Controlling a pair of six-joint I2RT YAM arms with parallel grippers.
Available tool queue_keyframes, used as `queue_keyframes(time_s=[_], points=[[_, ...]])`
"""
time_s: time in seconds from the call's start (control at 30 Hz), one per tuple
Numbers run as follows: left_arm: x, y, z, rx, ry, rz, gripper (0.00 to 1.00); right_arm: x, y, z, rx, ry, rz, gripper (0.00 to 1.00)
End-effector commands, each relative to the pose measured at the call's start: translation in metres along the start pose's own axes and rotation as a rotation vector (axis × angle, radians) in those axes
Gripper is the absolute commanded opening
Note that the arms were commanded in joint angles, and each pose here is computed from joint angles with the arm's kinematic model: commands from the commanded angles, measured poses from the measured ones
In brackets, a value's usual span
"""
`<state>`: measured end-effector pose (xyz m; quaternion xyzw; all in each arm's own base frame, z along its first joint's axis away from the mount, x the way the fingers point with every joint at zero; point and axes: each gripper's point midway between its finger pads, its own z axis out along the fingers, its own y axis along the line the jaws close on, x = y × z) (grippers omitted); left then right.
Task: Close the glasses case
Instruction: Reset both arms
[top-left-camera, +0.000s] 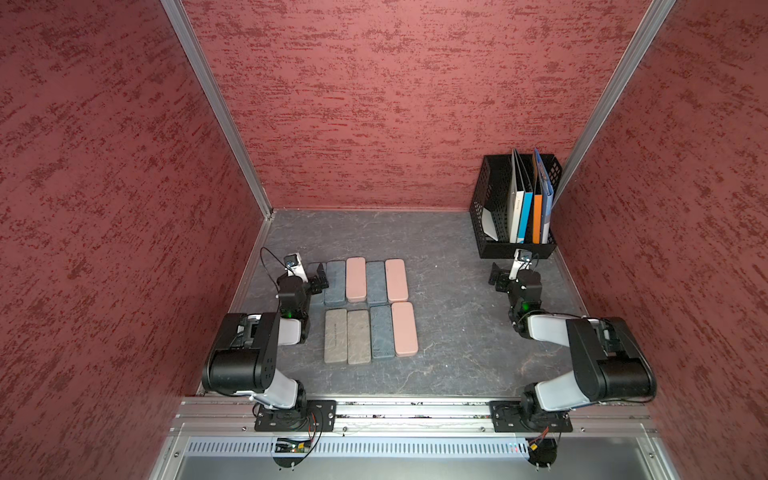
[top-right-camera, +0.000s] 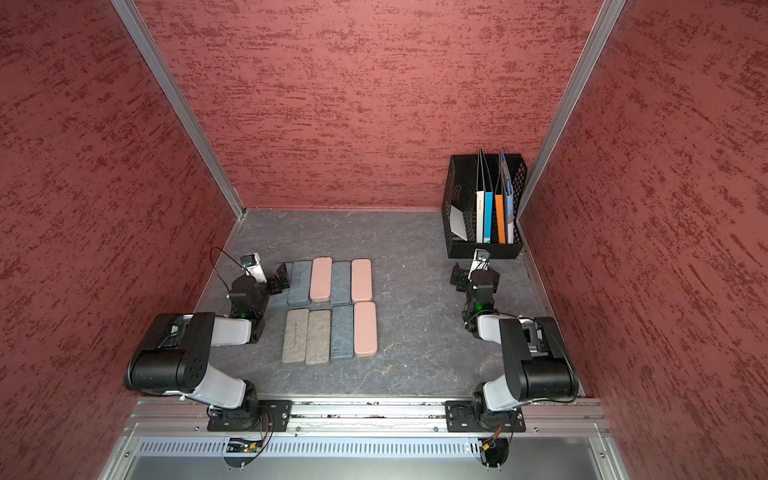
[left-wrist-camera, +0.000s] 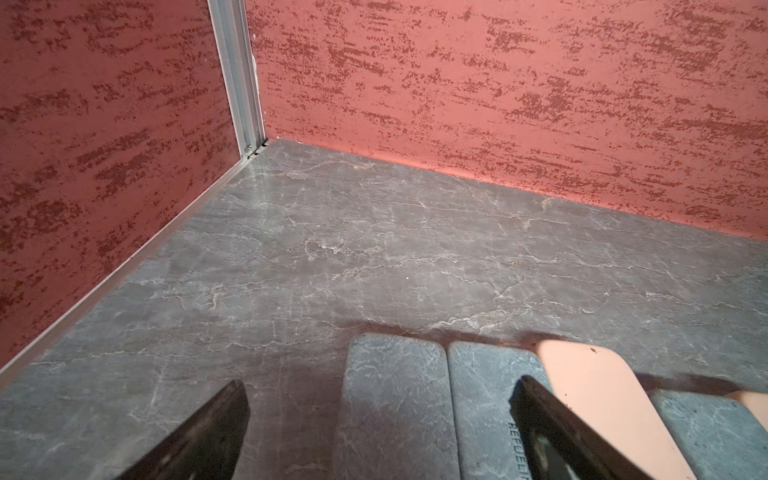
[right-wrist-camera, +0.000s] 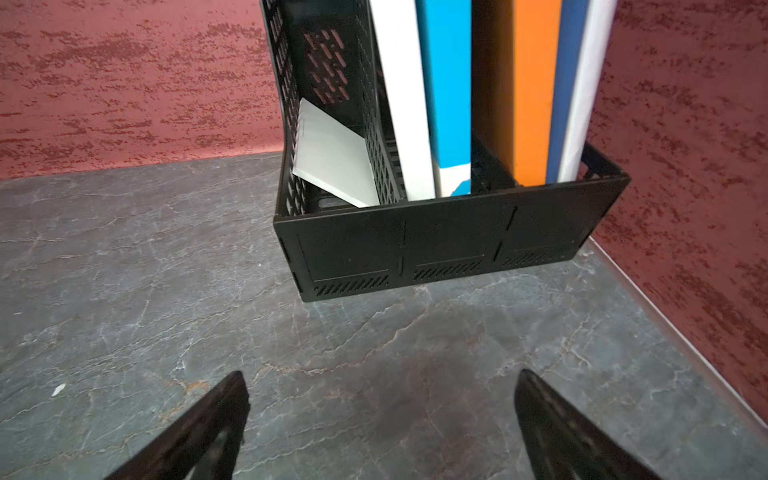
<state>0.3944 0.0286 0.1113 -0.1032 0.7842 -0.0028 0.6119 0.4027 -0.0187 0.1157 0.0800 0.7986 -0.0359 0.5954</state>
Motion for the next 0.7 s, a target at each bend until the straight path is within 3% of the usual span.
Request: queue_keyframes(time_s=[0.0,0.67], points=[[-0.0062,-0.0017,0.0003,0.003,-0.022,0.03,1.0,0.001,0.0057,-0.0018,-0.042,-0.035,-0.015,0.99],[-0.0064,-0.0025,0.0002,0.004,-0.021,0.029,1.0,-0.0006,0.0068,-0.0031,-0.039,-0.053,-0.021,0.99]])
